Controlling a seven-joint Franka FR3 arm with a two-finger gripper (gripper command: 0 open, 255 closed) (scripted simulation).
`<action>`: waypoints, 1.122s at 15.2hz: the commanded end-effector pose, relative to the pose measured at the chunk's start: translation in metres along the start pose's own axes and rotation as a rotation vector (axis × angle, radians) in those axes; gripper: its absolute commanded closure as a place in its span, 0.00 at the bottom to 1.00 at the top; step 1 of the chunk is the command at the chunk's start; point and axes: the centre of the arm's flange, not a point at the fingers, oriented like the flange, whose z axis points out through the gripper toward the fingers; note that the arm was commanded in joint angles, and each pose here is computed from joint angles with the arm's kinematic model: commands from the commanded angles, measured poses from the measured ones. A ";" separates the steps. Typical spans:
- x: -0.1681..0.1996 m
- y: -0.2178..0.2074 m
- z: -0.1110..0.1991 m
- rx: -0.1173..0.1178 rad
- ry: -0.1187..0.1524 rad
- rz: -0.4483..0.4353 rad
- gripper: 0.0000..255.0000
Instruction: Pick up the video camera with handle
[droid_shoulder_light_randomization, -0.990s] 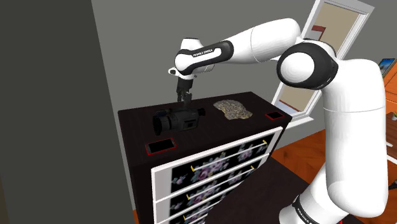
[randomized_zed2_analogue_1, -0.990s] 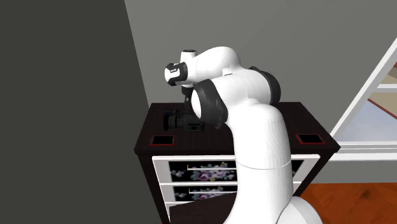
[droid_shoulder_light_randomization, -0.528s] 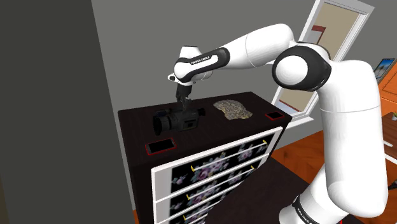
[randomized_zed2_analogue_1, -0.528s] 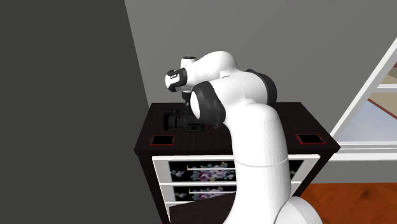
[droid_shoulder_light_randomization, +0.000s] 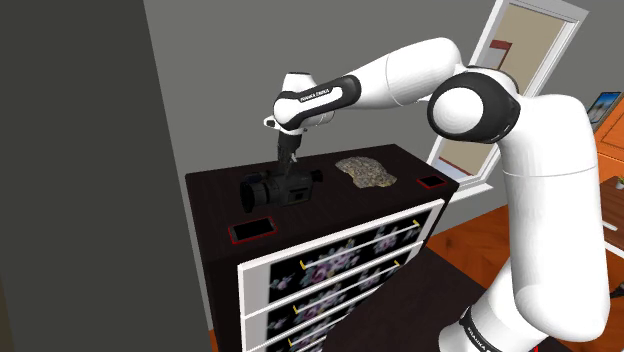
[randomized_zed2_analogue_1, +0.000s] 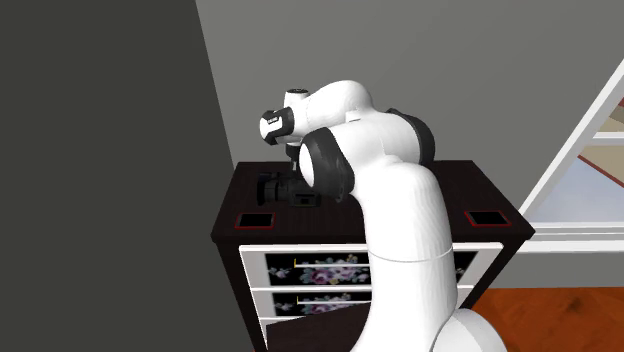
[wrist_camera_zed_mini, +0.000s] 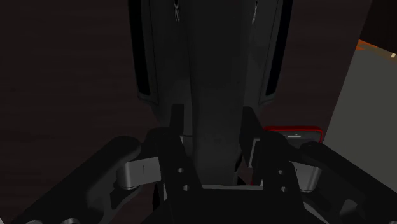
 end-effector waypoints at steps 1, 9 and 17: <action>0.000 0.000 0.000 0.000 0.000 0.000 1.00; 0.002 -0.001 -0.036 0.000 0.000 0.000 1.00; 0.005 -0.001 -0.078 0.000 0.000 0.000 1.00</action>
